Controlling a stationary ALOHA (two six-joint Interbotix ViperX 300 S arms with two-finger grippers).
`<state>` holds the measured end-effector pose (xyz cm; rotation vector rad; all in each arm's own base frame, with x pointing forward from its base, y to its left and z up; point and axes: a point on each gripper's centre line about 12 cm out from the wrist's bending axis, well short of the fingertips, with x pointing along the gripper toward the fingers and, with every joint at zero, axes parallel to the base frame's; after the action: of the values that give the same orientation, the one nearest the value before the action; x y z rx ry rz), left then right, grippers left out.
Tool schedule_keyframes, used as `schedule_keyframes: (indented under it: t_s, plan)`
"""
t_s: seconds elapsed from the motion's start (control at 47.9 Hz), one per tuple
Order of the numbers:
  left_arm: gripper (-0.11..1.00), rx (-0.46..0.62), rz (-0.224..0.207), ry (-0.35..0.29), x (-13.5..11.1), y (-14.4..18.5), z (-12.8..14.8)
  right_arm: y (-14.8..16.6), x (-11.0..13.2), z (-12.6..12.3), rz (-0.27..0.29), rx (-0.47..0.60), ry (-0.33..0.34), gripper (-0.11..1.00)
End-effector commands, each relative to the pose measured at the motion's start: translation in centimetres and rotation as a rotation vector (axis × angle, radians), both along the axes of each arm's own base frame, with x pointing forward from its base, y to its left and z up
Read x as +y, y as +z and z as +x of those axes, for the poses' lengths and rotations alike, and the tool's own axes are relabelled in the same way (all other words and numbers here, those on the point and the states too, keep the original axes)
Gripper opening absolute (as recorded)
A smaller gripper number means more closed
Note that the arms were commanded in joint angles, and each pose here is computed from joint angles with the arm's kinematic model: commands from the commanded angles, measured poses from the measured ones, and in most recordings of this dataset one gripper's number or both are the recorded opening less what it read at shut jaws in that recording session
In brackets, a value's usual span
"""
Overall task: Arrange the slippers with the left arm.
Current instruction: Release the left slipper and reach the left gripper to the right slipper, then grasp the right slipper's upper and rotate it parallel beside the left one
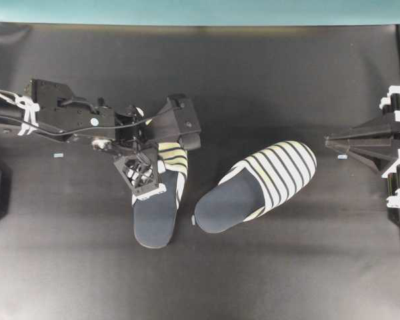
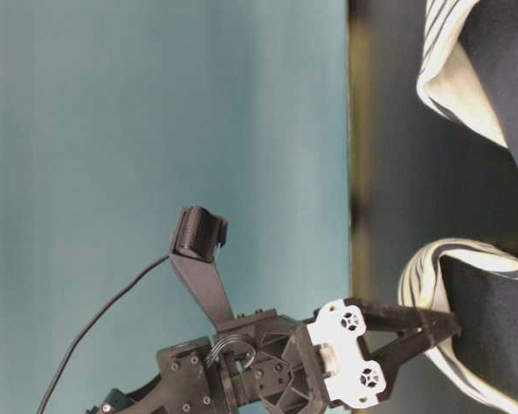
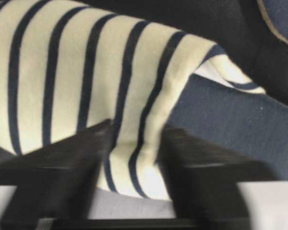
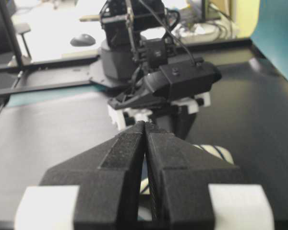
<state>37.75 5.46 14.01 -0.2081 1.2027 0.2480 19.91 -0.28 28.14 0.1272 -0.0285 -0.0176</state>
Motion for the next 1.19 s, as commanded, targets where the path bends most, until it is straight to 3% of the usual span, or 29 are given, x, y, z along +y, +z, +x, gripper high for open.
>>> schedule_keyframes:
  t_s: [0.0,0.125,0.272,0.376,0.501,0.585,0.668,0.794,0.836,0.919,1.17]
  plan:
    - [0.61,-0.024,0.005,-0.003,0.1,0.5,0.2,0.2,0.1,0.1,0.009,-0.008,0.004,0.00]
    - [0.88,-0.071,0.016,-0.018,0.1,1.4,0.9,0.2,0.2,0.1,0.009,-0.008,0.009,0.00]
    - [0.89,-0.163,0.033,-0.028,0.2,4.7,2.2,0.2,0.3,0.1,0.009,-0.008,0.015,0.00]
    - [0.89,-0.233,0.074,-0.092,0.2,7.5,3.2,0.2,0.3,0.1,0.009,-0.008,0.016,0.00]
    - [0.89,-0.303,0.177,-0.281,-0.8,10.3,5.2,0.2,0.3,0.1,0.008,-0.008,0.016,0.00]
    - [0.89,-0.318,0.270,-0.457,-1.7,10.6,6.9,0.3,0.3,0.1,0.009,-0.009,0.016,0.00]
    - [0.89,-0.308,0.387,-0.677,-2.8,9.9,8.8,0.3,0.3,0.1,0.009,-0.011,0.015,0.00]
    - [0.89,-0.270,0.510,-0.922,-3.8,8.3,11.0,0.3,0.3,0.0,0.009,-0.014,0.016,0.00]
    - [0.89,-0.260,0.535,-0.972,-3.9,7.7,11.6,0.4,0.3,0.0,0.009,-0.015,0.016,0.00]
    - [0.89,-0.253,0.562,-1.020,-4.0,6.8,12.9,0.4,0.3,0.0,0.009,-0.017,0.016,0.00]
    - [0.88,-0.227,0.550,-1.021,-3.3,3.2,15.6,0.5,0.3,0.0,0.009,-0.022,0.016,0.00]
